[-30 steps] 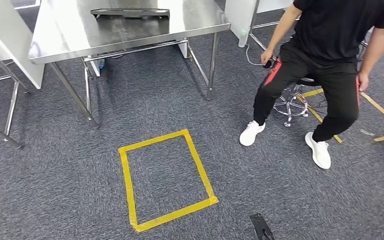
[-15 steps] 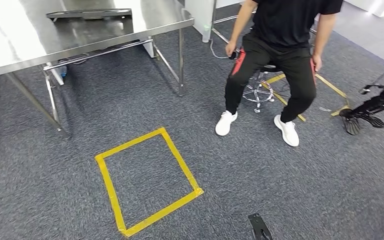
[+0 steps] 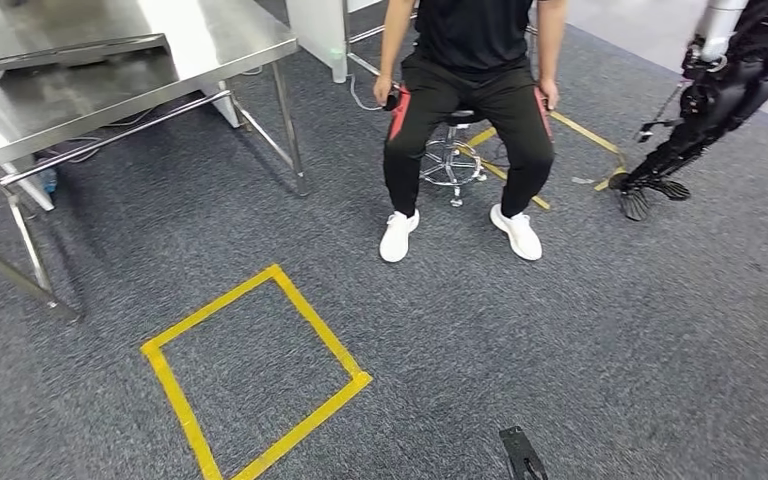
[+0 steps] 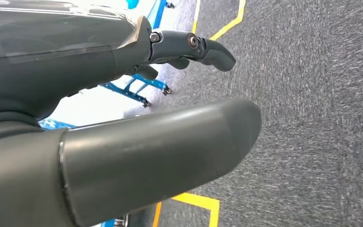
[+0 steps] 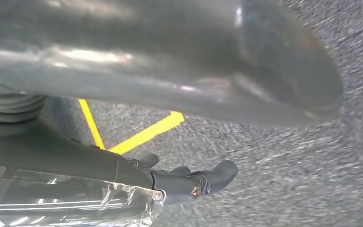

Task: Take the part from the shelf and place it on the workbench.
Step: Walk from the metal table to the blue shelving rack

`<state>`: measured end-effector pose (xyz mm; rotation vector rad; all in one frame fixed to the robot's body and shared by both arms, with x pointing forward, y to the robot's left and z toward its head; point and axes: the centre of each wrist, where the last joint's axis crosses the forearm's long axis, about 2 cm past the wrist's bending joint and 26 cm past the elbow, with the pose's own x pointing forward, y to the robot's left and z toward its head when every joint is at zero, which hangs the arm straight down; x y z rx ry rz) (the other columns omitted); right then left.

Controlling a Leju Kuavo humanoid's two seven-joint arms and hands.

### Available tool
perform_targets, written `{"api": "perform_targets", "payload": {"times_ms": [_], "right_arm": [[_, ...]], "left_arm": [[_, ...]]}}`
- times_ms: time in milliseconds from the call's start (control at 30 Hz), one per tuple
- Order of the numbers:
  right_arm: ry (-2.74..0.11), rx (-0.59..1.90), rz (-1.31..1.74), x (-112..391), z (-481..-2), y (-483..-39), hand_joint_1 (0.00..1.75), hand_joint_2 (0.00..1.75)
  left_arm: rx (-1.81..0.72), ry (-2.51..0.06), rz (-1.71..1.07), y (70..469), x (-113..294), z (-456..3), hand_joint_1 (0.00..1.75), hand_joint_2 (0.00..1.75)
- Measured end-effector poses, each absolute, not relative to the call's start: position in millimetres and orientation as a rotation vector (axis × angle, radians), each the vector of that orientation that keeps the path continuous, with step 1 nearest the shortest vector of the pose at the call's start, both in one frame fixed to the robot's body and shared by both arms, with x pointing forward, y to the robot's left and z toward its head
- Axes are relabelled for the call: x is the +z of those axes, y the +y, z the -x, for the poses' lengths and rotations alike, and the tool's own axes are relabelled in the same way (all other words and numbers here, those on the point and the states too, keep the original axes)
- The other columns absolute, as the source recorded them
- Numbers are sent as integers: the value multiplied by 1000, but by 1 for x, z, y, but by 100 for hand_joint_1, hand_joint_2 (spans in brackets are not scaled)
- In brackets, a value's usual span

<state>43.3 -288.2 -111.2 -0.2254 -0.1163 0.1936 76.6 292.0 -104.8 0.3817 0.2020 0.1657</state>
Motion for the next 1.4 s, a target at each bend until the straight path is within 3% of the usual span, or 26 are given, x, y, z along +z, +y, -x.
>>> {"api": "perform_targets", "payload": {"times_ms": [433, 833, 1400], "right_arm": [[-119, 193, 222, -111, -45, -288, 0, 0], [-127, 156, 157, -112, -41, -287, 0, 0], [-124, 170, 152, -112, -40, -287, 0, 0]], "left_arm": [[165, 201, -271, 291, -106, -76, 0, 0], [144, 195, -6, 292, -107, -75, 0, 0], [123, 201, 38, 293, -109, -65, 0, 0]]}}
